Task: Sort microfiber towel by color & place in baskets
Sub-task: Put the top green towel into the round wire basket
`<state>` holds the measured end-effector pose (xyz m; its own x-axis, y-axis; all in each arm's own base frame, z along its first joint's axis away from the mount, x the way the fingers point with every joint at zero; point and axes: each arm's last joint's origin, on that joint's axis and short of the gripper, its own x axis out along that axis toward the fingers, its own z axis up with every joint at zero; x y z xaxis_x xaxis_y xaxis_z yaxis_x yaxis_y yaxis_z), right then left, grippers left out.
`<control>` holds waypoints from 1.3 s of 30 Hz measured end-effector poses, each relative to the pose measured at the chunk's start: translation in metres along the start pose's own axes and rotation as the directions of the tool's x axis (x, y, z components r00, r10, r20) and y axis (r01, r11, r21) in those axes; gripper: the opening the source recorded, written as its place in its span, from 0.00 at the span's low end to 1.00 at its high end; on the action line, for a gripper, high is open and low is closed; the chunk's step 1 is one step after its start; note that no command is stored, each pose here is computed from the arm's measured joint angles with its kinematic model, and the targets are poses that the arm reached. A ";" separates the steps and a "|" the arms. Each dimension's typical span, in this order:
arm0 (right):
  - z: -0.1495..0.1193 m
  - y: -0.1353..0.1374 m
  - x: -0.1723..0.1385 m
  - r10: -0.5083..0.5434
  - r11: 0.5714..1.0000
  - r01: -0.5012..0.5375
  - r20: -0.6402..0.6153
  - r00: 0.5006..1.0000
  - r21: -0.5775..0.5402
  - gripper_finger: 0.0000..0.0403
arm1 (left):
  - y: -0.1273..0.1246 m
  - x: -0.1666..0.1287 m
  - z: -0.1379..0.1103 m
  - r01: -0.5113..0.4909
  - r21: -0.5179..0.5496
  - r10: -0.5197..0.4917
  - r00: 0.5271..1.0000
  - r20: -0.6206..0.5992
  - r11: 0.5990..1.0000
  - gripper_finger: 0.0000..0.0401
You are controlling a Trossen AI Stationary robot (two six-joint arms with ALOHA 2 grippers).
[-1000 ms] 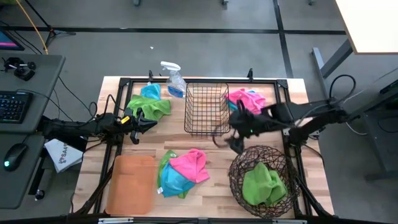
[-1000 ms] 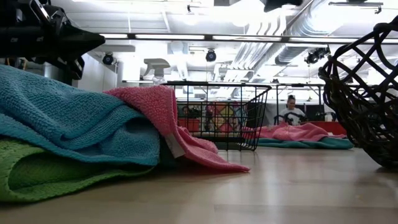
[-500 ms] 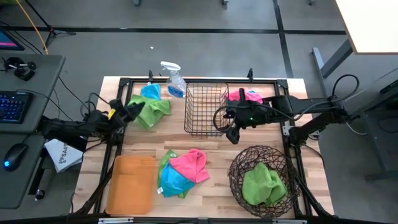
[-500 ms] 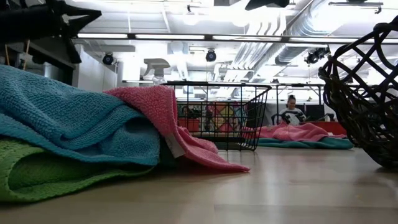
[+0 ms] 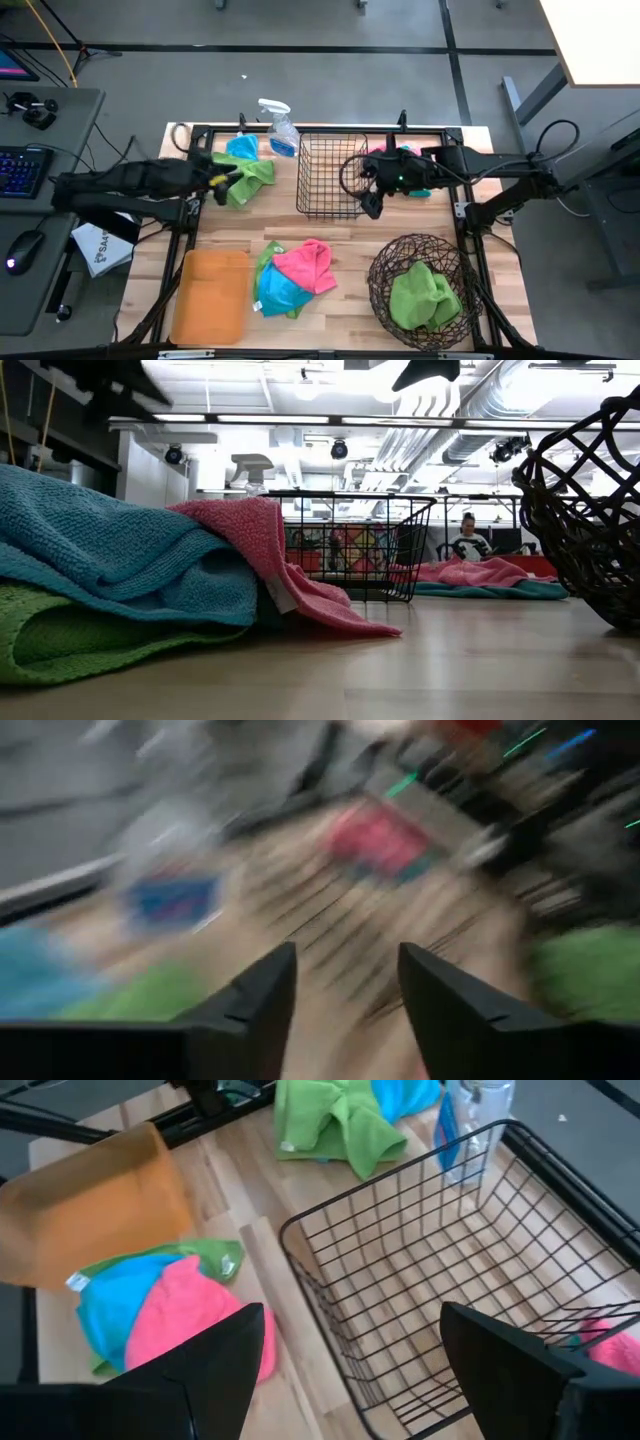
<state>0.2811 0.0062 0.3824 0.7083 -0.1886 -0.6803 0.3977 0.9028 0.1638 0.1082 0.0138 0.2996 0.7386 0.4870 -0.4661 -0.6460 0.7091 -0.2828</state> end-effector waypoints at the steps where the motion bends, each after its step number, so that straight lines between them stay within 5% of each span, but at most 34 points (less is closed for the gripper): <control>1: 0.001 -0.002 0.000 -0.005 1.000 0.005 0.001 1.000 0.004 0.74 | 0.000 0.004 -0.002 -0.069 0.004 0.069 0.996 -0.050 0.998 0.47; 6: 0.002 -0.006 0.001 -0.019 1.000 0.019 0.005 1.000 0.013 0.74 | 0.000 0.041 -0.016 -0.274 -0.002 0.263 0.926 -0.271 0.962 0.53; 15: 0.003 -0.007 0.001 -0.021 1.000 0.021 0.002 1.000 -0.002 0.74 | 0.027 0.100 -0.015 -0.535 0.076 0.513 0.746 -0.426 0.841 0.54; 21: 0.001 -0.007 0.001 -0.026 1.000 0.026 -0.017 1.000 -0.007 0.74 | 0.054 0.118 -0.014 -0.531 0.090 0.480 0.665 -0.572 0.842 0.54; 35: 0.001 -0.007 0.001 -0.026 0.999 0.025 -0.017 1.000 -0.041 0.74 | 0.088 0.138 -0.020 -0.558 0.130 0.471 0.527 -0.708 0.820 0.54; 39: 0.001 -0.007 0.001 -0.026 0.999 0.025 -0.017 1.000 -0.039 0.74 | 0.089 0.146 -0.026 -0.499 0.141 0.418 0.503 -0.756 0.855 0.53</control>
<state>0.2796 -0.0007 0.3808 0.6877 -0.2052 -0.6964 0.3922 0.9122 0.1186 0.1533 0.1350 0.1847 -0.0443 0.1558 -0.9868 -0.8939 0.4349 0.1088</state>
